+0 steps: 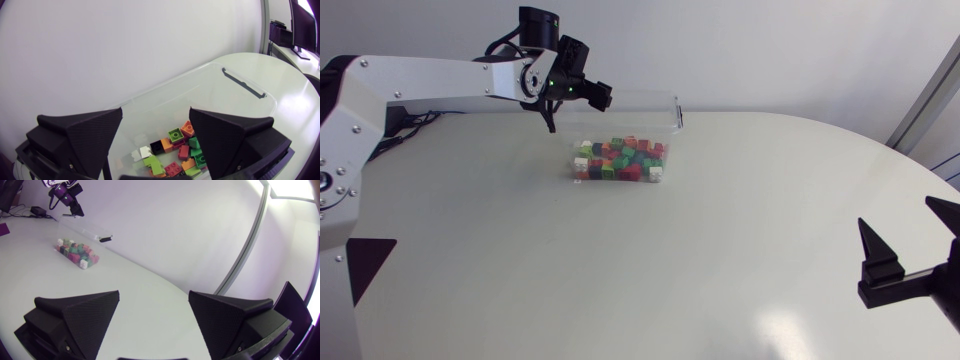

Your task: Place the duplo bricks in the container

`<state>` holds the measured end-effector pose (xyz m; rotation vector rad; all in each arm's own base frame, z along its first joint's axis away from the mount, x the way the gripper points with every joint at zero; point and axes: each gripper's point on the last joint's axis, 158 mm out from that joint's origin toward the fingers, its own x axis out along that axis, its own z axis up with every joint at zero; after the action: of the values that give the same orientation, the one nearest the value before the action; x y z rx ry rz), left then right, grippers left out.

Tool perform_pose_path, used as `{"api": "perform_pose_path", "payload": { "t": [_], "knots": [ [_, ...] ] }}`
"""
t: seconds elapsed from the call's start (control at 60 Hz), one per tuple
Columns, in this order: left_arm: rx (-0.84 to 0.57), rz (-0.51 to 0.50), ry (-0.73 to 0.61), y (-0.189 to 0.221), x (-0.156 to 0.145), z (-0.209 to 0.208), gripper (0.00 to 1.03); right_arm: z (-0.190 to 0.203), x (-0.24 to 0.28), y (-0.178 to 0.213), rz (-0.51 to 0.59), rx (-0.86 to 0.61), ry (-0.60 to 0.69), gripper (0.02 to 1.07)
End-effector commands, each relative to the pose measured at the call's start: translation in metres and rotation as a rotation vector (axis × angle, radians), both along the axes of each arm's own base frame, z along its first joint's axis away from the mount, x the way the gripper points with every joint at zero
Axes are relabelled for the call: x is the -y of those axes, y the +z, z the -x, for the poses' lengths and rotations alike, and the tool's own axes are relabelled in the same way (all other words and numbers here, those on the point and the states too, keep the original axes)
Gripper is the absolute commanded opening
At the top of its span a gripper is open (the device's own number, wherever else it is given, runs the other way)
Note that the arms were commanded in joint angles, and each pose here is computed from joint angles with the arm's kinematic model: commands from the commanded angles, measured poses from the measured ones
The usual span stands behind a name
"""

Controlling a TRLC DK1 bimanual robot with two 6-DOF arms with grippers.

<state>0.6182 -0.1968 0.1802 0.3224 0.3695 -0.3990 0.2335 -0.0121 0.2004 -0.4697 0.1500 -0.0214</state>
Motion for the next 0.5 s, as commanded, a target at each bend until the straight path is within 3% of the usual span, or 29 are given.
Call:
{"api": "perform_pose_path", "payload": {
  "t": [0.0,0.483],
  "knots": [
    [0.037,0.034,0.022,0.028,-0.002,0.008,0.99,0.002,0.008,0.004,-0.003,0.045,-0.037,1.02],
    [0.097,0.034,0.099,0.086,-0.048,0.062,0.99,-0.004,0.013,-0.01,-0.033,0.061,-0.063,1.02]
  ]
}}
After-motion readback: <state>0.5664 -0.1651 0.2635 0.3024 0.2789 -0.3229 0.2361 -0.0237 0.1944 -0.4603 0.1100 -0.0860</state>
